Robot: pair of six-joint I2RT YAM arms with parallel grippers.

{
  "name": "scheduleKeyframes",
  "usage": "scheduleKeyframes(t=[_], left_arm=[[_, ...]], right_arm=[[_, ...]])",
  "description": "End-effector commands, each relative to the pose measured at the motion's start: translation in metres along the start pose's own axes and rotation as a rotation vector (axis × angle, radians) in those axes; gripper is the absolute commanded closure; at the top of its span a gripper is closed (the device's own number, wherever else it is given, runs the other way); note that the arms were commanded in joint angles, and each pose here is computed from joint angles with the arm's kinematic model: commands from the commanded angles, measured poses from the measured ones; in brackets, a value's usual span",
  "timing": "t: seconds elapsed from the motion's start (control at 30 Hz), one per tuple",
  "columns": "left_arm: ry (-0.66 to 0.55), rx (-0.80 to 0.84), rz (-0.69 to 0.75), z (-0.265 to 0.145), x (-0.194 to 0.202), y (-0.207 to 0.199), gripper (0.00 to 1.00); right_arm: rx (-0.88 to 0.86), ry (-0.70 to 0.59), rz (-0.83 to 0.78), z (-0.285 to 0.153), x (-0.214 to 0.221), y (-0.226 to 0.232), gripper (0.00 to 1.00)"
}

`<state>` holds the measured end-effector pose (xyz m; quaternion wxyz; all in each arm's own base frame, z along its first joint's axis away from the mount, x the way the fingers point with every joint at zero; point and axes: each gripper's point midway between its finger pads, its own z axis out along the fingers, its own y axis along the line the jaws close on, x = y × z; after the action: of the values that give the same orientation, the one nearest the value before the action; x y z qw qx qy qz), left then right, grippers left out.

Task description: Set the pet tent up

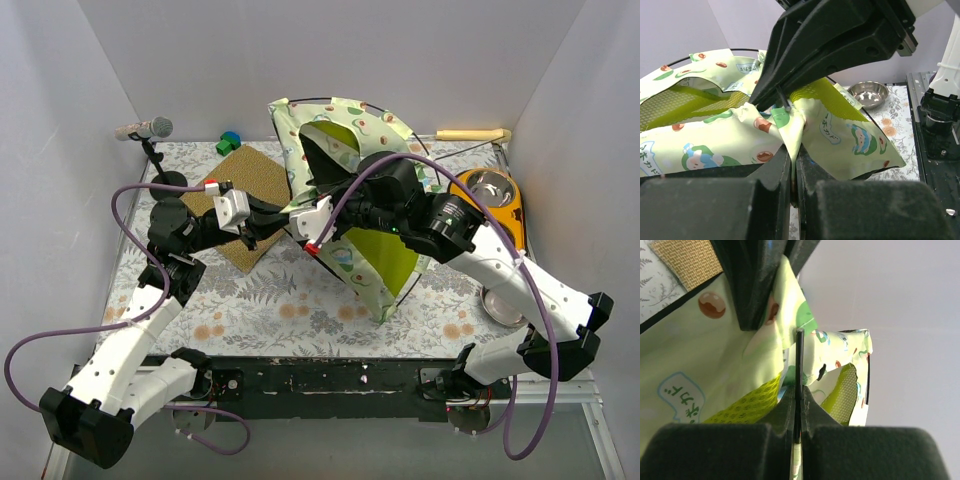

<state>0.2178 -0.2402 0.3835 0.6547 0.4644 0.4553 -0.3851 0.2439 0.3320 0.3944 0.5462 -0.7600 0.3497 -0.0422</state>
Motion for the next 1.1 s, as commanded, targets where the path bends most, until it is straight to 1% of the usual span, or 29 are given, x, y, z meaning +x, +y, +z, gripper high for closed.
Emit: scheduleKeyframes(t=[0.0, 0.07, 0.4, 0.67, 0.9, 1.07], left_arm=[[-0.032, 0.039, 0.085, -0.004, -0.015, -0.009, 1.0], [-0.031, 0.04, 0.082, -0.005, -0.014, -0.01, 1.0], [-0.025, 0.038, 0.086, -0.004, -0.013, -0.009, 1.0], [-0.027, 0.041, 0.088, -0.003, -0.015, -0.008, 1.0], [-0.029, 0.038, 0.09, -0.003, -0.018, -0.007, 1.0], [-0.03, 0.038, 0.092, -0.003, -0.018, -0.006, 1.0]], right_arm=[[0.094, 0.077, -0.057, -0.005, 0.011, -0.029, 0.99], [0.105, 0.084, -0.044, -0.007, 0.013, -0.035, 0.99], [0.088, 0.073, -0.055, -0.012, 0.015, -0.029, 0.99], [0.02, 0.046, -0.086, -0.012, 0.012, -0.012, 0.99], [0.002, 0.033, -0.097, -0.013, 0.01, -0.009, 0.99], [-0.007, 0.047, -0.084, -0.01, 0.012, -0.009, 0.99]])
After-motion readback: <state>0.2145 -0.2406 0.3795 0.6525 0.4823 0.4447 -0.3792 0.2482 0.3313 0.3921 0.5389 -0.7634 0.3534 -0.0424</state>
